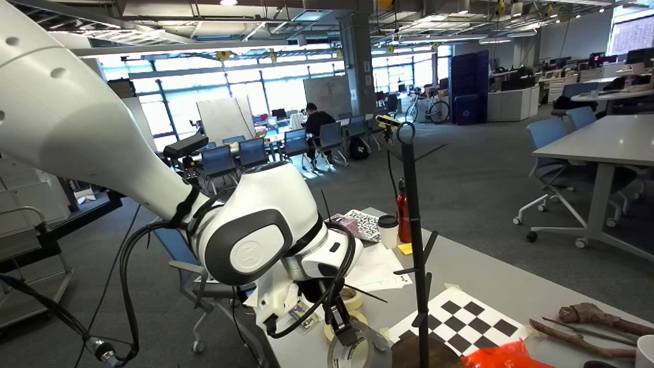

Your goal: Pick up the grey tape from the holder and put it on the table. Pick up the two tapes from the table and put them on the holder.

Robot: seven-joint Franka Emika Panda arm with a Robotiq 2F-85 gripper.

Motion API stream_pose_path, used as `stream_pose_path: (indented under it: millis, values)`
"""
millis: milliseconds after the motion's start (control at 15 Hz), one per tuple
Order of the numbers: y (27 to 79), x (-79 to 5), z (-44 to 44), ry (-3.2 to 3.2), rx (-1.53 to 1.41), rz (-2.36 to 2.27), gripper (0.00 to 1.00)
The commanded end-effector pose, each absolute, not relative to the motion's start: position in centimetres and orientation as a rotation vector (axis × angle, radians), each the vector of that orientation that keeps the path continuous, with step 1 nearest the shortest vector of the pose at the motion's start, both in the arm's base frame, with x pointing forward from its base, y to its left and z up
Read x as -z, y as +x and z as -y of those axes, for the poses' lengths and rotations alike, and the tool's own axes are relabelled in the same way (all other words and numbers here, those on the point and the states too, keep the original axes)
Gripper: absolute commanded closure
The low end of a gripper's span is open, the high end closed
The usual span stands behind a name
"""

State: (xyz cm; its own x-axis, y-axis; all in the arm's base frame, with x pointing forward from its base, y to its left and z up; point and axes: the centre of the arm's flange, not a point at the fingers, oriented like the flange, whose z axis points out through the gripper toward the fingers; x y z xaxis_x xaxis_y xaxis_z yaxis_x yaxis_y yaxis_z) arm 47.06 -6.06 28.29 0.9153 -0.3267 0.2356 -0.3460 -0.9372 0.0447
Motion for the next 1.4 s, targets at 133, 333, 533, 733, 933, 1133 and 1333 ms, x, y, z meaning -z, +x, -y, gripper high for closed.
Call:
stream_pose_path:
  millis: [133, 333, 533, 733, 933, 1133, 1333]
  values:
    - [47.8, -26.7, 5.6, 3.029, -0.272, 0.496, 0.94]
    - [48.1, -25.4, 5.0, 3.039, -0.237, 0.48, 0.94]
    - [48.2, -24.5, 4.5, 3.044, -0.209, 0.483, 0.94]
    - [48.4, -23.2, 4.0, 3.052, -0.18, 0.482, 0.94]
    - [48.9, -21.9, 3.1, 3.078, -0.144, 0.464, 0.94]
    - [49.8, -20.5, 2.0, 3.093, -0.11, 0.433, 0.94]
    - [50.4, -19.4, 1.3, 3.091, -0.086, 0.411, 0.94]
